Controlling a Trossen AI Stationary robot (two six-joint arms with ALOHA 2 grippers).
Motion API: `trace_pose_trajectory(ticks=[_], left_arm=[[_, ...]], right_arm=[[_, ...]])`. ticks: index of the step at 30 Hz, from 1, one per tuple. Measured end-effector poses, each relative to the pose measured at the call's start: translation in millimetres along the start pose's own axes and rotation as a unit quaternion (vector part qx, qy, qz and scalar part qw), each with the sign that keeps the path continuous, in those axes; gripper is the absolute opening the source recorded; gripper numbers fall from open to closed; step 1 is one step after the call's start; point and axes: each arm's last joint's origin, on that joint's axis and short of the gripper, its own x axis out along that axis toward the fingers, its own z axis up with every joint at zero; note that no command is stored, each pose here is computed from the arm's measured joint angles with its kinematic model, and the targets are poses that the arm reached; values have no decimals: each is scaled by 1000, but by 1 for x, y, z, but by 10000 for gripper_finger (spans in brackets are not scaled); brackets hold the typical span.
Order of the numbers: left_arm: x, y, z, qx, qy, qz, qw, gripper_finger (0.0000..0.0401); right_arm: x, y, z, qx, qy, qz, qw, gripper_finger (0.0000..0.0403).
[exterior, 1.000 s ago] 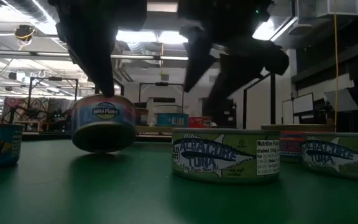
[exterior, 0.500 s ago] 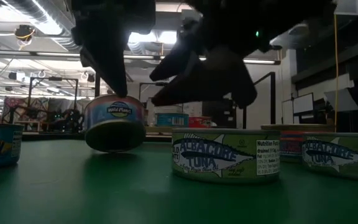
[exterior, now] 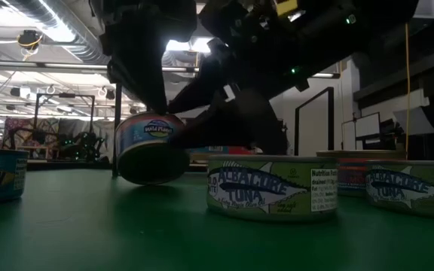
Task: Stack canned seafood by type on shelf
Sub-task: Stack the blue pink tuna can on top of the other blue pink tuna can on the shelf
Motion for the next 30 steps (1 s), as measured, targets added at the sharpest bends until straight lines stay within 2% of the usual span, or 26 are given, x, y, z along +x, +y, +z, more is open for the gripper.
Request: trace_pose_trajectory(ticks=[9,30], left_arm=[[1,0,7,-1,-13,-21,1000,0],[1,1,7,0,-9,-19,1000,0]], right_arm=[[5,-1,-2,2,1,-9,1000,308],[8,-5,-8,3,13,-9,1000,308]])
